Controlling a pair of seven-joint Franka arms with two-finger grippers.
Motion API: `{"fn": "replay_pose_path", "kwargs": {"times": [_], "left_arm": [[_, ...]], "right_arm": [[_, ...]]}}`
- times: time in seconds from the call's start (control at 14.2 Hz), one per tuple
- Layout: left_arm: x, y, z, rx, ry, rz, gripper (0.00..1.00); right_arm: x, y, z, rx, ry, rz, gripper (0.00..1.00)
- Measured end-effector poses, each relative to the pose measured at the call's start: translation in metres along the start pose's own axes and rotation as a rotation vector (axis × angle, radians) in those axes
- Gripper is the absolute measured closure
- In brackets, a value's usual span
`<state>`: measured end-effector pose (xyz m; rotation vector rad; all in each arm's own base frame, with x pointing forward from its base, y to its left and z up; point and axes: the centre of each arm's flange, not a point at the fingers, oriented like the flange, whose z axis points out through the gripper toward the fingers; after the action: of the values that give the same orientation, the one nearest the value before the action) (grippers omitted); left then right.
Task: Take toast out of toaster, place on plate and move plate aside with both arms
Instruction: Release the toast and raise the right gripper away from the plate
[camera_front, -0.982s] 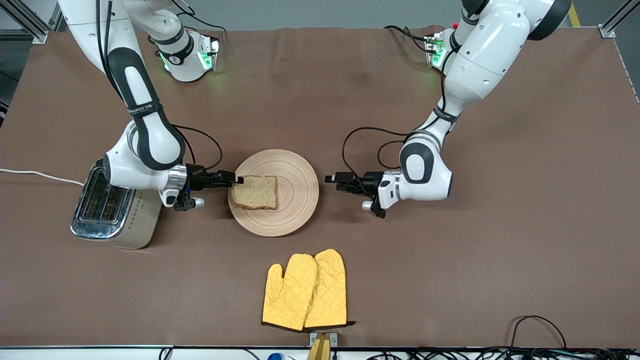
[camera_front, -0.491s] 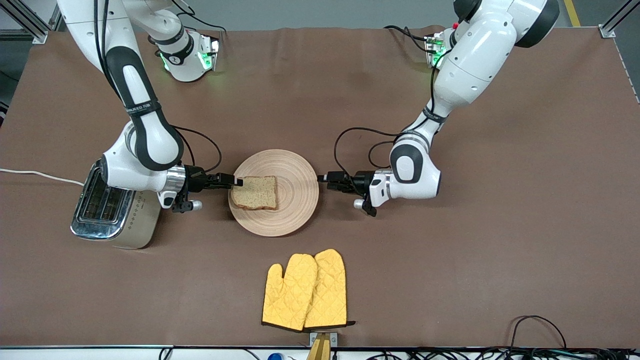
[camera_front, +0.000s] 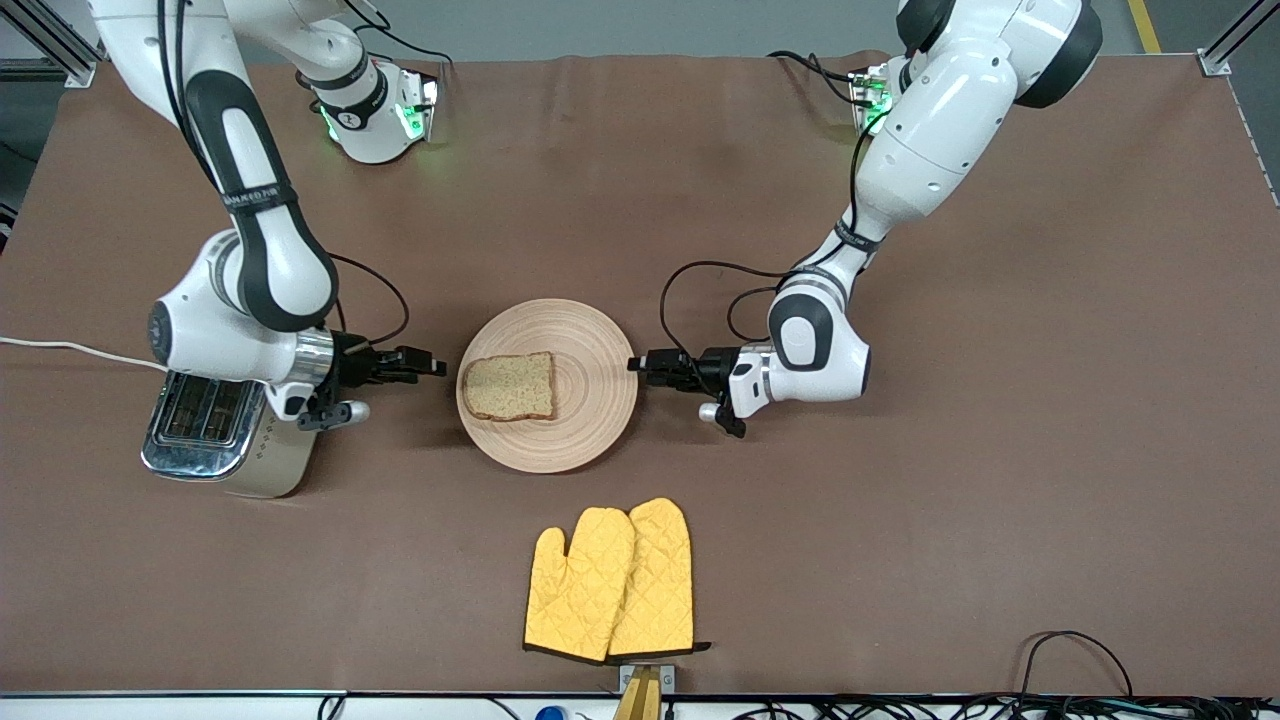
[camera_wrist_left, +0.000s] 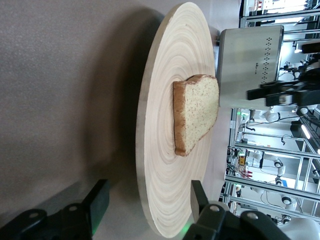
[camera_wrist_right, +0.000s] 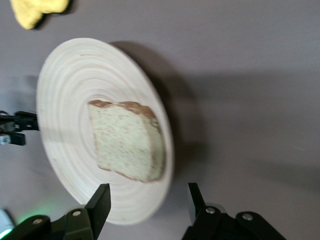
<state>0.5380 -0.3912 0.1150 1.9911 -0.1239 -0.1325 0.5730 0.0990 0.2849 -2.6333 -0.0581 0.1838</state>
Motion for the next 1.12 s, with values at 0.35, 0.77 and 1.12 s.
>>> {"fn": "replay_pose_path", "kwargs": {"times": [0.35, 0.77, 1.12], "left_arm": [[-0.001, -0.001, 0.015, 0.008, -0.004, 0.008, 0.37], [-0.003, 0.004, 0.031, 0.005, 0.0, 0.011, 0.7], [0.0, 0.002, 0.031, 0.015, 0.013, 0.018, 0.9]], "right_arm": [[-0.009, -0.039, -0.081, -0.241, 0.057, -0.053, 0.19], [-0.031, -0.055, -0.176, -0.432, 0.168, -0.177, 0.0], [-0.064, -0.042, -0.26, -0.464, 0.165, -0.124, 0.0]]}}
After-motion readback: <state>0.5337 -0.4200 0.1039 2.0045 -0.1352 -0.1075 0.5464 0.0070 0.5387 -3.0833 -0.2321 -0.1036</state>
